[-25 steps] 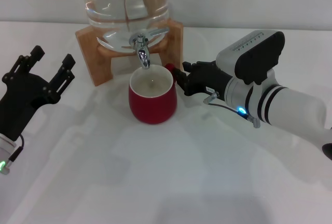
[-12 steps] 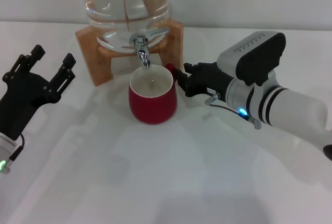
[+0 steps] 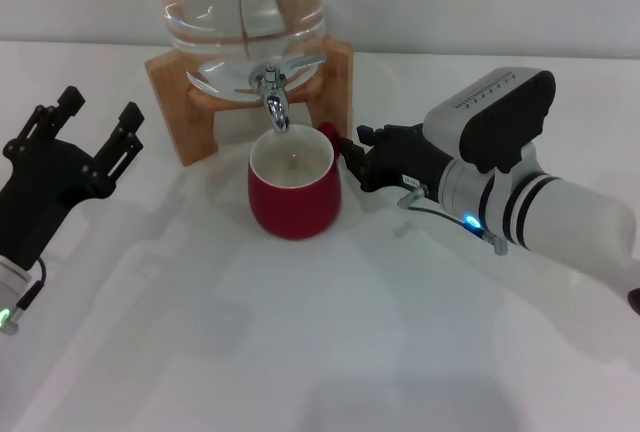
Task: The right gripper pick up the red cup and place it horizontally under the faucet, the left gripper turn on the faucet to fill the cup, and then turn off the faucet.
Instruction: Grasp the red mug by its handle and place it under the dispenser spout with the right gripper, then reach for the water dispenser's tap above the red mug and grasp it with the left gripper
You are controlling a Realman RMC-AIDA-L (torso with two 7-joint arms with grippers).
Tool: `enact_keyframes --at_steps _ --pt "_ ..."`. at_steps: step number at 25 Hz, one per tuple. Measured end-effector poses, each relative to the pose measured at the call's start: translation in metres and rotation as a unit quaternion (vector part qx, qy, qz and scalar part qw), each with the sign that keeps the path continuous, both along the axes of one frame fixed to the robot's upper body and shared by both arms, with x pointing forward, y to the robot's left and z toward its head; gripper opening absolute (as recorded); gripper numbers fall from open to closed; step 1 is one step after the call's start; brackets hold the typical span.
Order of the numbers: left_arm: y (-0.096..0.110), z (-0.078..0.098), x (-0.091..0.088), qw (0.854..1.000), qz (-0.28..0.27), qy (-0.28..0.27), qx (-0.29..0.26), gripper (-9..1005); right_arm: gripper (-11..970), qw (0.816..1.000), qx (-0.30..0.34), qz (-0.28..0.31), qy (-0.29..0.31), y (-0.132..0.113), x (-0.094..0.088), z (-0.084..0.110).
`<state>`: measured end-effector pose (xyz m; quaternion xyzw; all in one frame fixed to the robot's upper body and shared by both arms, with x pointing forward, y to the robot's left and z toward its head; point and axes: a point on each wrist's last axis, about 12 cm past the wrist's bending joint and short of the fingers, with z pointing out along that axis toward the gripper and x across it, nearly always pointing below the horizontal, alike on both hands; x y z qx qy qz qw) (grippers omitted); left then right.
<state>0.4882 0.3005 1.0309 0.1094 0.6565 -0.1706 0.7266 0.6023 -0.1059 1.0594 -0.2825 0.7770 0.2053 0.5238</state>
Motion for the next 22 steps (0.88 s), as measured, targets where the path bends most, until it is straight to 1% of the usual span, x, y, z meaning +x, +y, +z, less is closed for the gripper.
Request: enact_keyframes --at_steps 11,12,15,22 --pt "0.003 0.000 0.000 1.000 0.005 0.002 0.002 757 267 1.000 0.008 -0.012 -0.003 -0.014 -0.003 -0.004" --pt "0.004 0.000 0.000 1.000 0.006 0.003 0.002 757 267 1.000 0.014 -0.019 -0.009 -0.022 -0.005 -0.006" --pt "0.005 -0.001 -0.001 1.000 0.011 0.002 0.004 756 267 0.999 0.015 -0.033 -0.017 -0.032 -0.006 -0.009" --pt "0.009 -0.003 -0.004 1.000 0.024 0.006 0.000 756 268 0.991 0.033 -0.111 -0.065 -0.078 -0.020 -0.017"
